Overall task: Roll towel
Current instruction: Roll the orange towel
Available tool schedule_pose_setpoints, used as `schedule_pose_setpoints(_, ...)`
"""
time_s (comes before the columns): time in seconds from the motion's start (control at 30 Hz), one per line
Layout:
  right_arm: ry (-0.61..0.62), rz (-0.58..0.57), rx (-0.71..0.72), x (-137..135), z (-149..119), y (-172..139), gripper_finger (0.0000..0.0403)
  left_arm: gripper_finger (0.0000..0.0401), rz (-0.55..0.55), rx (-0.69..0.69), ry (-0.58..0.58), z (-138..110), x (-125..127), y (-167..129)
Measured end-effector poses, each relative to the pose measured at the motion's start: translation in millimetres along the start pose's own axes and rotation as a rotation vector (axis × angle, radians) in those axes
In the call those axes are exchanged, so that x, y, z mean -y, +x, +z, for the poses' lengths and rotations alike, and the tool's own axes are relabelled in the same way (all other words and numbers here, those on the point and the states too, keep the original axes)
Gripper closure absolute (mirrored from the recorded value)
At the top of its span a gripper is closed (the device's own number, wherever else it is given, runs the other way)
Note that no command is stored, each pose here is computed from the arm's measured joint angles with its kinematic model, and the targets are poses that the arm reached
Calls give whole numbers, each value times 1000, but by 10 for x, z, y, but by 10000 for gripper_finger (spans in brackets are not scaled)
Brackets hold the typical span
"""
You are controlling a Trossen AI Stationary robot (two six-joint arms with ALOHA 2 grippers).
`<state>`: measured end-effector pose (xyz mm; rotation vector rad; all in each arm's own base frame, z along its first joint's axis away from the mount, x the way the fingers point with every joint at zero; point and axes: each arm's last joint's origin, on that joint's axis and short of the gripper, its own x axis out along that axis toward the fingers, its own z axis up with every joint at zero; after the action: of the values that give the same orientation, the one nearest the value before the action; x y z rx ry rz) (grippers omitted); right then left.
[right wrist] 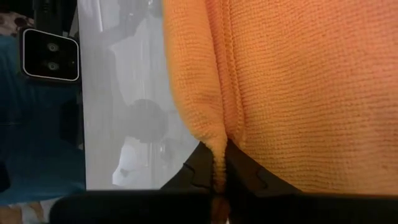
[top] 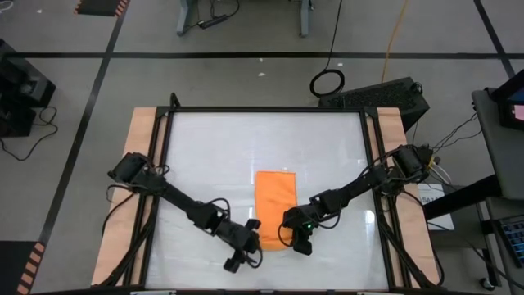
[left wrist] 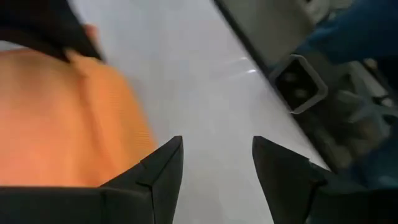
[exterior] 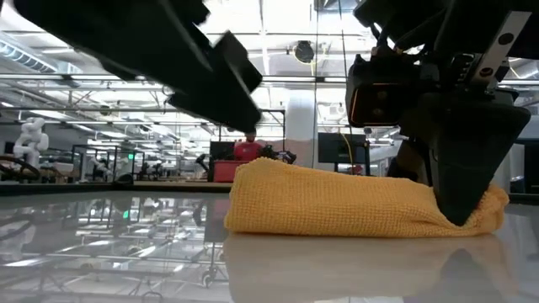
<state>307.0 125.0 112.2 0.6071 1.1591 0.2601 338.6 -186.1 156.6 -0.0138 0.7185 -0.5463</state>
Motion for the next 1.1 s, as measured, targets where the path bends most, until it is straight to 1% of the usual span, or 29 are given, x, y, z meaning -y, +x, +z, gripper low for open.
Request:
schedule_pose_setpoints(0.23,2,-3,4,0,2,0,394,203,40,9,-15,-29,-159,68)
schedule_pose_setpoints(0.4,8,-4,11,0,7,0,394,203,51,-43,-2,-115,-213,128)
schedule_pose_setpoints(0.6,13,-7,23,2,16,-1,394,203,53,-103,-15,-238,-257,223)
schedule_pose_setpoints(0.67,14,-5,25,0,18,-1,394,203,79,-105,-13,-242,-256,224)
schedule_pose_setpoints(0.77,12,0,26,-3,21,0,394,203,149,-102,-14,-246,-262,224)
schedule_pose_setpoints(0.87,12,4,27,-5,23,0,394,205,185,-99,-42,-247,-279,221)
schedule_pose_setpoints(0.93,10,11,27,-10,25,0,394,218,213,-106,-66,-257,-287,218)
schedule_pose_setpoints(1.0,7,24,25,-16,29,1,394,245,236,-118,-85,-271,-291,215)
schedule_pose_setpoints(1.1,-1,48,24,-30,36,-6,394,311,244,-127,-88,-279,-299,212)
